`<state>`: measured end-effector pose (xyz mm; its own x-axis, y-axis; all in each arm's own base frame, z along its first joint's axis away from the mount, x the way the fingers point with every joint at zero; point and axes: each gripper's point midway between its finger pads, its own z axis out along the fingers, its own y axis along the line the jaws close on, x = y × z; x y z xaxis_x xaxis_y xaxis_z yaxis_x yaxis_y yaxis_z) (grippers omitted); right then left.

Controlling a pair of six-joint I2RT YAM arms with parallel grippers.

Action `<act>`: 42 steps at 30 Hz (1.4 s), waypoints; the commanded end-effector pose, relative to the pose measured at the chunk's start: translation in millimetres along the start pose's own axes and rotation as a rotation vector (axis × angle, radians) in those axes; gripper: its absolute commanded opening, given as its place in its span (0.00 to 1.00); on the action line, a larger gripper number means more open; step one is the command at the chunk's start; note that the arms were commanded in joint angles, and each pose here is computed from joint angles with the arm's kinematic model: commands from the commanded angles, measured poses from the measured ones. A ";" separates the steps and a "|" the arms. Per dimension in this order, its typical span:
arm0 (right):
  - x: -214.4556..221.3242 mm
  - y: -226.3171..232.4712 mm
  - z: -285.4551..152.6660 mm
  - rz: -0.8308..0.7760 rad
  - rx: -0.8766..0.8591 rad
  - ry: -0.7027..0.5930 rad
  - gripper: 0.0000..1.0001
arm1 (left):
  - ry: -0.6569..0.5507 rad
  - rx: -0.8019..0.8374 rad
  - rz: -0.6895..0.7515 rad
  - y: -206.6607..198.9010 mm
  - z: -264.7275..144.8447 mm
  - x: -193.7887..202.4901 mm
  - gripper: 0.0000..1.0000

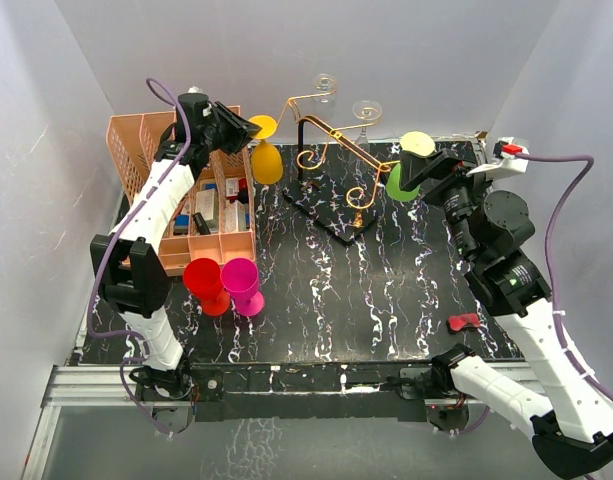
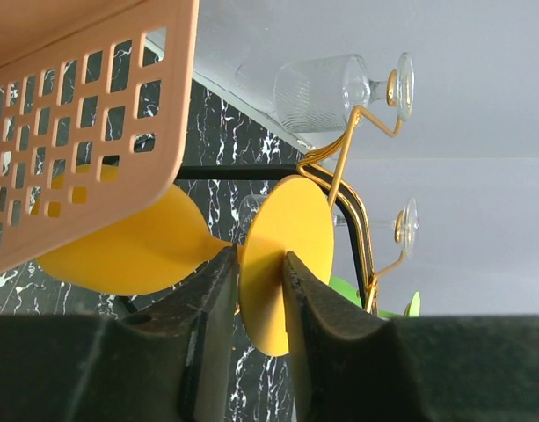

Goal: Take the wine glass off the wine glass rack

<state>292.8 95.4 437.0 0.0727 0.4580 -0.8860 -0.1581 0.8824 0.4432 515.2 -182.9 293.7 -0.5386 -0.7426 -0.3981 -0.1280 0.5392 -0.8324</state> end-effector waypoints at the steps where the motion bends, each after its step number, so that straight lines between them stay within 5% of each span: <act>1: -24.2 3.9 -4.1 0.009 -0.012 -0.080 0.99 | -0.028 -0.001 0.025 -10.7 -9.1 -8.0 0.22; 12: -25.4 2.7 -5.7 0.012 -0.008 -0.086 0.99 | -0.031 0.021 0.021 -21.7 -21.0 -9.5 0.11; 23: -27.4 5.5 -6.8 0.020 -0.019 -0.087 0.99 | -0.061 0.019 0.028 -28.4 -36.0 -15.1 0.28; 42: -26.7 6.2 -6.5 0.026 -0.022 -0.084 0.99 | -0.085 0.044 0.026 -37.1 -42.5 -20.4 0.00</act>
<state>289.6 92.8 440.3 0.0843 0.4621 -0.8828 -0.1580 0.8809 0.4461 507.3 -178.2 305.1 -0.5158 -0.7533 -0.4081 -0.1449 0.5462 -0.8250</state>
